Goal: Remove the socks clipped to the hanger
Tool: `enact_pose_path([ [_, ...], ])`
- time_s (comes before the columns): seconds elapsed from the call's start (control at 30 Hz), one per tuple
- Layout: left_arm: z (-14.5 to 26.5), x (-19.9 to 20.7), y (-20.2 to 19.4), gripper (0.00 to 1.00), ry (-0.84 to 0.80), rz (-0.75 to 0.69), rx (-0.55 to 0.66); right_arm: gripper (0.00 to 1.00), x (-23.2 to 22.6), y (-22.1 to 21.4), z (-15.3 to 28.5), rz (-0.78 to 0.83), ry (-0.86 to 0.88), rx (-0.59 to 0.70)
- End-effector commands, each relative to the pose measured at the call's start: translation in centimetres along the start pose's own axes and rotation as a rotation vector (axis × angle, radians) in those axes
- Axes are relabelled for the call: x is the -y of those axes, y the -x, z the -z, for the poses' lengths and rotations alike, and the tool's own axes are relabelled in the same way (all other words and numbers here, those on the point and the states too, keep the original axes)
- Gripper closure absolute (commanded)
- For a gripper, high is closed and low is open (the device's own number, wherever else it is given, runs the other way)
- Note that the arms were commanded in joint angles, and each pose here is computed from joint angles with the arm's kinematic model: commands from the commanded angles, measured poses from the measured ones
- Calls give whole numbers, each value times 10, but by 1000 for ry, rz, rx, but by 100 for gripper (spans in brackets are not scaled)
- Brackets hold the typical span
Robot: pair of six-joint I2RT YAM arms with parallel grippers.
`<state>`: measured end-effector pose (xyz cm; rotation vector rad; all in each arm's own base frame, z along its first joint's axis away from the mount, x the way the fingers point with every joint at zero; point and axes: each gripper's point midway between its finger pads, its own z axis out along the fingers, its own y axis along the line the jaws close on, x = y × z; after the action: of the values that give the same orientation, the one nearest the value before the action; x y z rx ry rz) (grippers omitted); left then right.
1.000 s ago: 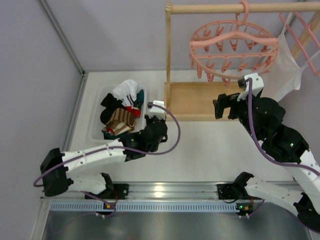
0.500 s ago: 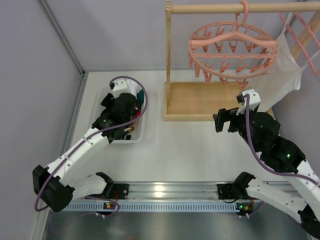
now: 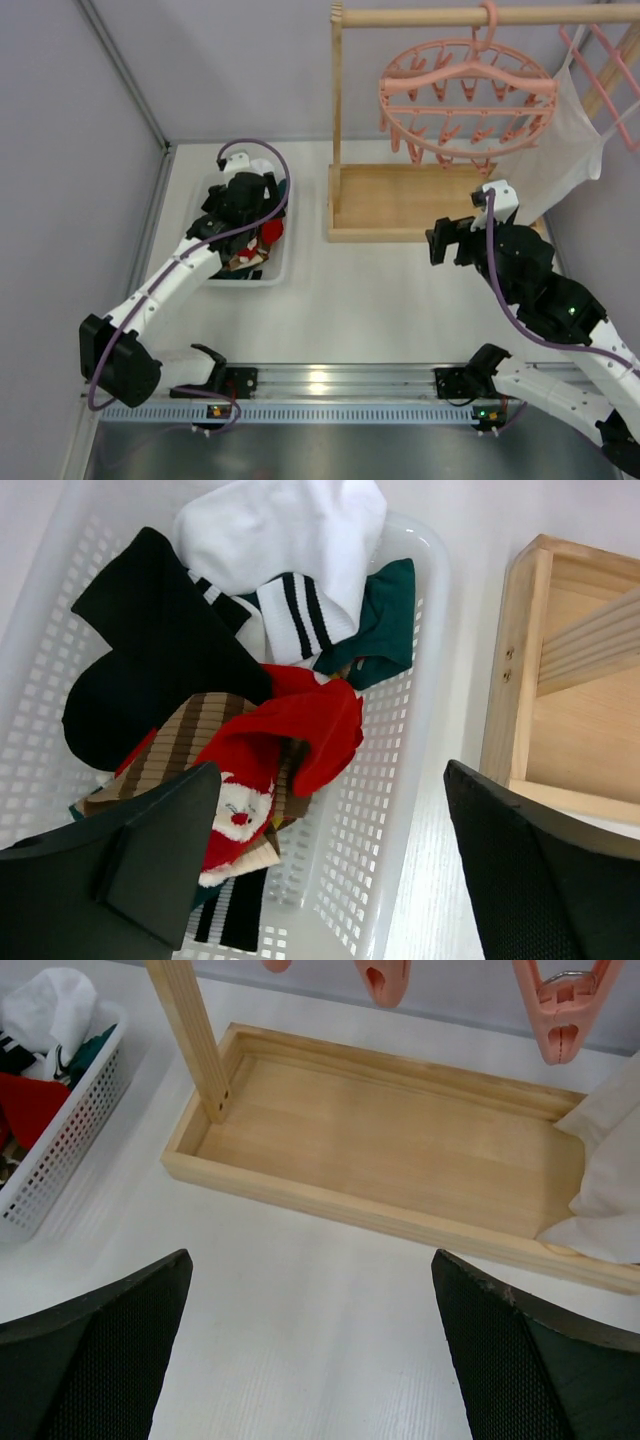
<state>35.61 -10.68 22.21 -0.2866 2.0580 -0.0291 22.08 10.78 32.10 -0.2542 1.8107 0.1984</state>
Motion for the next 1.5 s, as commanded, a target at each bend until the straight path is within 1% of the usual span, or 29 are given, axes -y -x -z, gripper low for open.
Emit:
enact_pose_path([
  [0.0, 13, 5, 23, 2, -34, 60, 42, 1, 13, -4, -5, -25, -90, -10],
  [0.07, 23, 1, 30, 2, -36, 70, 54, 1, 22, -12, -9, -31, -158, -35],
  [0.2, 48, -7, 43, 2, -51, 90, 83, 1, 23, -28, -17, -63, -169, -65],
  [0.27, 62, -13, 48, 2, -58, 92, 93, 0, 23, -33, -18, -98, -178, -56],
  [0.33, 71, -16, 48, 2, -75, 59, 88, 1, 27, -32, -19, -134, -200, -17],
  [0.43, 86, -24, 42, 2, -101, -11, 69, 1, 37, -46, -15, -149, -235, 20],
  [0.5, 100, -31, 38, 2, -117, -45, 60, 1, 42, -44, -5, -179, -237, 53],
  [0.57, 111, -33, 37, 2, -146, -57, 55, 1, 47, -47, 5, -187, -242, 50],
  [0.6, 123, -39, 39, 2, -160, -64, 73, 1, 49, -48, 8, -183, -245, 43],
  [0.73, 151, -49, 42, 2, -219, -105, 124, 0, 55, -54, 20, -158, -247, 19],
  [0.83, 163, -61, 38, 2, -226, -130, 148, 1, 60, -59, 28, -142, -250, 8],
  [0.9, 164, -67, 33, 2, -207, -146, 150, 0, 64, -63, 33, -144, -259, 7],
  [1.03, 164, -78, 23, 2, -182, -128, 161, 1, 64, -64, 39, -157, -245, 22],
  [1.13, 165, -87, 23, 2, -149, -109, 183, 0, 63, -60, 43, -163, -218, 46],
  [1.3, 163, -95, 18, 2, -115, -98, 191, 1, 62, -57, 43, -154, -213, 39],
  [1.47, 164, -96, 16, 2, -131, -81, 219, 1, 62, -52, 44, -122, -213, 31],
])
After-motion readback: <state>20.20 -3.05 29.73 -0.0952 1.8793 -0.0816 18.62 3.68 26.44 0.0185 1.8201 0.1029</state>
